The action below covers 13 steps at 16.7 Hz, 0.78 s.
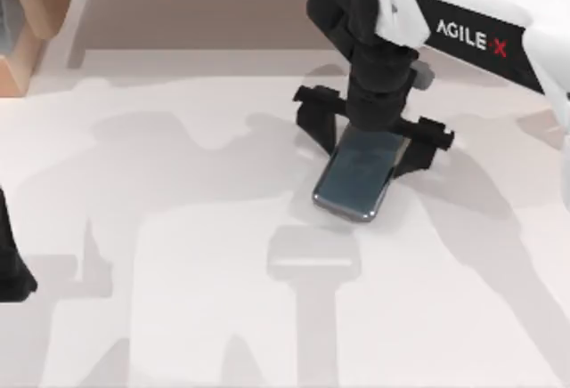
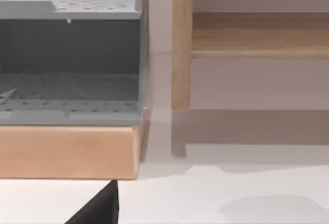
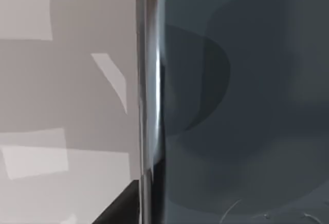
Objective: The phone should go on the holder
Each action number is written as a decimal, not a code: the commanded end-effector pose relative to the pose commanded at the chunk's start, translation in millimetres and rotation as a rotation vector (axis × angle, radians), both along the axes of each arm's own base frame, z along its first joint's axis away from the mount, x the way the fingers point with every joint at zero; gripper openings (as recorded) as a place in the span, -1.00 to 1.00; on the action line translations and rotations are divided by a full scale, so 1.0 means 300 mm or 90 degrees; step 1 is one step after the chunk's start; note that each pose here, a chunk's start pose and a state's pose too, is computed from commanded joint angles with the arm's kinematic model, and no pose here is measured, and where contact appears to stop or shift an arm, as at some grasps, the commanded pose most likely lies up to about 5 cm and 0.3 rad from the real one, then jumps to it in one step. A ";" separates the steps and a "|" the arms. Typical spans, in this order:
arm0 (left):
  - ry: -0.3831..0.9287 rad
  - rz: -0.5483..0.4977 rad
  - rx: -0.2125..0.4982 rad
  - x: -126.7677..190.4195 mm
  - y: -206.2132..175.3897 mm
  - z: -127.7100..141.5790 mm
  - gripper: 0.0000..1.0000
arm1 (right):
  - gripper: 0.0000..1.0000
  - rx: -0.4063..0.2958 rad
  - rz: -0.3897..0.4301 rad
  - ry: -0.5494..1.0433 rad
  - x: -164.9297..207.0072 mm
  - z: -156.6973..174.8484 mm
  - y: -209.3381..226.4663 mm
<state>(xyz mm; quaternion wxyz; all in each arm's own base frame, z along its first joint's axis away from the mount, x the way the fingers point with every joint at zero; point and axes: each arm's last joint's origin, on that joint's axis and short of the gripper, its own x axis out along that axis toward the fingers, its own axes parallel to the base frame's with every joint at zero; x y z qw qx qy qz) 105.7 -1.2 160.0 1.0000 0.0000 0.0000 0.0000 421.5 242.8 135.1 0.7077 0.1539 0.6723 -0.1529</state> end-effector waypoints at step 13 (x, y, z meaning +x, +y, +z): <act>0.000 0.000 0.000 0.000 0.000 0.000 1.00 | -1.00 0.162 0.117 -0.142 0.012 0.270 -0.176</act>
